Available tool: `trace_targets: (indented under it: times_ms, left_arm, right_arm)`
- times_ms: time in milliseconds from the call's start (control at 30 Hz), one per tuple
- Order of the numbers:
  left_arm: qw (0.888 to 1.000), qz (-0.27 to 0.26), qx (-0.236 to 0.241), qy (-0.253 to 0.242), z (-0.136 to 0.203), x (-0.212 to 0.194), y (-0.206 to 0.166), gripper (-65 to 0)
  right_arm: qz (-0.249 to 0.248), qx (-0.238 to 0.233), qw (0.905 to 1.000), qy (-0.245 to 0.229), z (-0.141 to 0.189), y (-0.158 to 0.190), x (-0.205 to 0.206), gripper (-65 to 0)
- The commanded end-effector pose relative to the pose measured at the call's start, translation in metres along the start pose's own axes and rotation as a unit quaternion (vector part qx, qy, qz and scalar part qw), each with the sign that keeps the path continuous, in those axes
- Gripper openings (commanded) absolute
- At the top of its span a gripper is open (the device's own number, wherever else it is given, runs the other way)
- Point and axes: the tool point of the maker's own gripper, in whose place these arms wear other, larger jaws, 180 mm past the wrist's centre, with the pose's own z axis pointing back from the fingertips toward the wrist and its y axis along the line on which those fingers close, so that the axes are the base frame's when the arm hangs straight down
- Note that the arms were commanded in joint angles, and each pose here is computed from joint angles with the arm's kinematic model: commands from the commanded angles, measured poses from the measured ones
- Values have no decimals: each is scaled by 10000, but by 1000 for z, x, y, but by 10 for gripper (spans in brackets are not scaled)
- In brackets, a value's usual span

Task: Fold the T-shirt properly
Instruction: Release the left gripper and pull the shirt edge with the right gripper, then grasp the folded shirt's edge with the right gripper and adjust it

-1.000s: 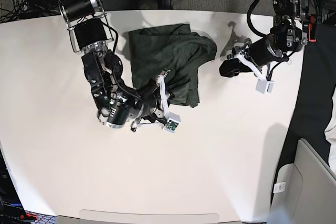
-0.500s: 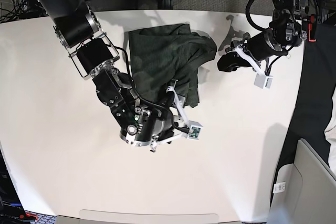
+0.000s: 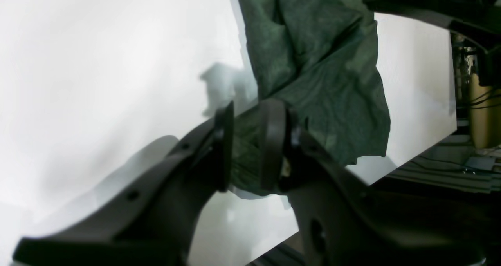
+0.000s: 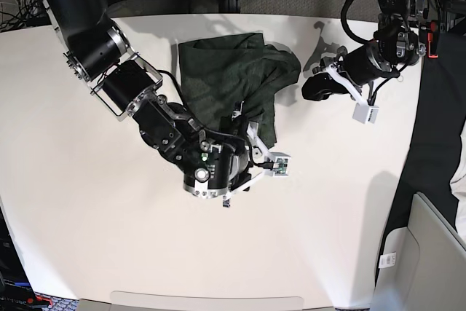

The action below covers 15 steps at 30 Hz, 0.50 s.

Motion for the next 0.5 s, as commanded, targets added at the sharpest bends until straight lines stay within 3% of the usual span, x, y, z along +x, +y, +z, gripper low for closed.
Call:
trace_targets:
  times_ms: [0,133,467]
  left_arm:
    - [9998,-105,-80,-153,4,12,-4,-528]
    - [9998,-85,-61,-138,3,11,-2,-528]
    - [9999,-70,-45,-148,1,14,0,-528]
  right_arm:
    - [279,-367,9989,-73,16,-19,15,-321]
    - [888,-759,9930,159,23,-26,24,-321]
    - [1376,-928,9858,271,31,-25,26,-323]
